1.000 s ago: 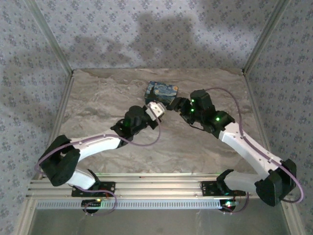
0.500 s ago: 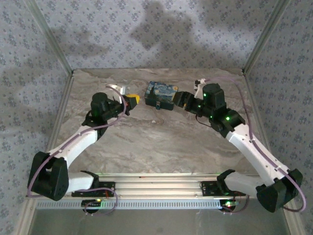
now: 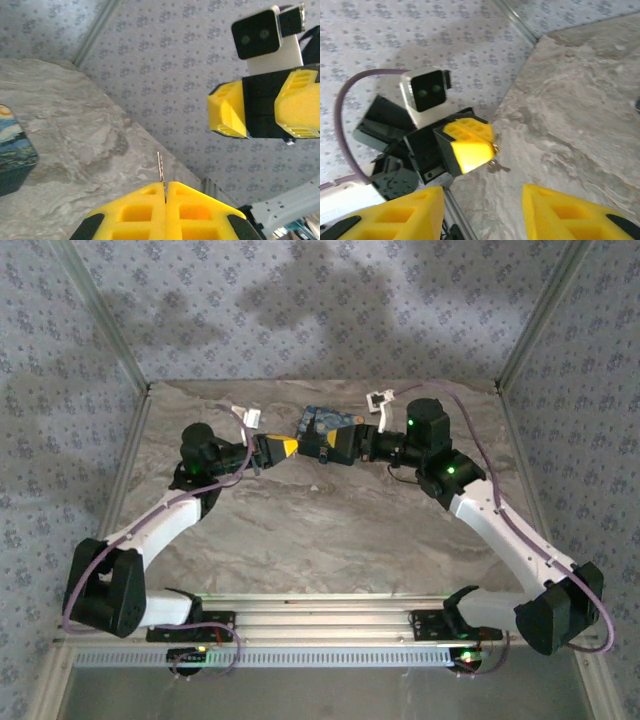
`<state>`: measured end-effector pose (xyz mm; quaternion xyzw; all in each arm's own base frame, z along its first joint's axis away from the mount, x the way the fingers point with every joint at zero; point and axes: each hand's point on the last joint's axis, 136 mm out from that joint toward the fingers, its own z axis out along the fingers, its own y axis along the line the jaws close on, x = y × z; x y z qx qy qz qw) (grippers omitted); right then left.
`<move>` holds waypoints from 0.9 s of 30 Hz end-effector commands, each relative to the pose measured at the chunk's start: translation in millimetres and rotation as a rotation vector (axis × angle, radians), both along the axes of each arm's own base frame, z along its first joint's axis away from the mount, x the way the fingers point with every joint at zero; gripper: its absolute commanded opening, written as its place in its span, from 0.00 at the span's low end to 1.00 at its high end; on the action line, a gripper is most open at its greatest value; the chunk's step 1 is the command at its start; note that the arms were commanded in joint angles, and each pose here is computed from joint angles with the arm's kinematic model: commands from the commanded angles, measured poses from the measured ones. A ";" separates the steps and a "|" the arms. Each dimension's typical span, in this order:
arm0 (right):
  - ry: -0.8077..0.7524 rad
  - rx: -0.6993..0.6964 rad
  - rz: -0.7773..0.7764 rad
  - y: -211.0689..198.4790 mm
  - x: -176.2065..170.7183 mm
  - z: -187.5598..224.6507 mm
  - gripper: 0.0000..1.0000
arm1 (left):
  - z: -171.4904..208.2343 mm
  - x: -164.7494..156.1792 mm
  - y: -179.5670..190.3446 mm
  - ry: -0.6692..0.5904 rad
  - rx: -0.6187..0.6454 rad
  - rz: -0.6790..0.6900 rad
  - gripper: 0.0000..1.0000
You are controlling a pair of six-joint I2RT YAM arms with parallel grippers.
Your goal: Unlock a padlock with a key
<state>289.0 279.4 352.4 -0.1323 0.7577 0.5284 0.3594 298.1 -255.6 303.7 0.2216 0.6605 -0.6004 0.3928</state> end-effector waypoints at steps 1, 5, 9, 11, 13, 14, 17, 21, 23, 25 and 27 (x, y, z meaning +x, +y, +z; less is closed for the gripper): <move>-0.050 0.041 0.095 12.9 -8.9 12.0 0.47 | 33.2 -23.0 -12.9 -0.087 -0.044 -0.134 0.00; -0.039 0.050 0.138 23.5 -12.4 9.2 0.53 | 40.2 -30.5 -18.6 -0.102 -0.049 -0.157 0.00; -0.033 0.034 0.168 33.7 -15.6 2.2 0.54 | 44.4 -34.0 -20.4 -0.113 -0.052 -0.163 0.00; -0.019 0.032 0.171 36.1 -14.8 -2.0 0.53 | 46.1 -36.2 -21.8 -0.117 -0.053 -0.170 0.00; -0.009 0.037 0.177 38.2 -14.8 -3.8 0.50 | 48.1 -38.0 -23.3 -0.121 -0.053 -0.176 0.00; -0.006 0.043 0.180 39.3 -15.1 -3.7 0.49 | 47.7 -39.2 -24.3 -0.121 -0.050 -0.182 0.00; -0.003 0.049 0.180 40.6 -13.9 -3.9 0.47 | 47.9 -43.4 -27.9 -0.125 -0.035 -0.199 0.00; 0.006 0.047 0.185 42.0 -13.3 -6.6 0.43 | 49.0 -48.6 -32.2 -0.132 -0.023 -0.218 0.00; 0.011 0.048 0.188 42.3 -13.4 -7.5 0.37 | 50.5 -50.0 -32.7 -0.136 -0.025 -0.221 0.00; 0.019 0.048 0.191 42.6 -14.0 -10.0 0.30 | 51.3 -50.2 -32.4 -0.137 -0.025 -0.218 0.00; 0.021 0.051 0.191 42.4 -14.3 -11.2 0.20 | 51.7 -50.8 -32.7 -0.137 -0.026 -0.220 0.00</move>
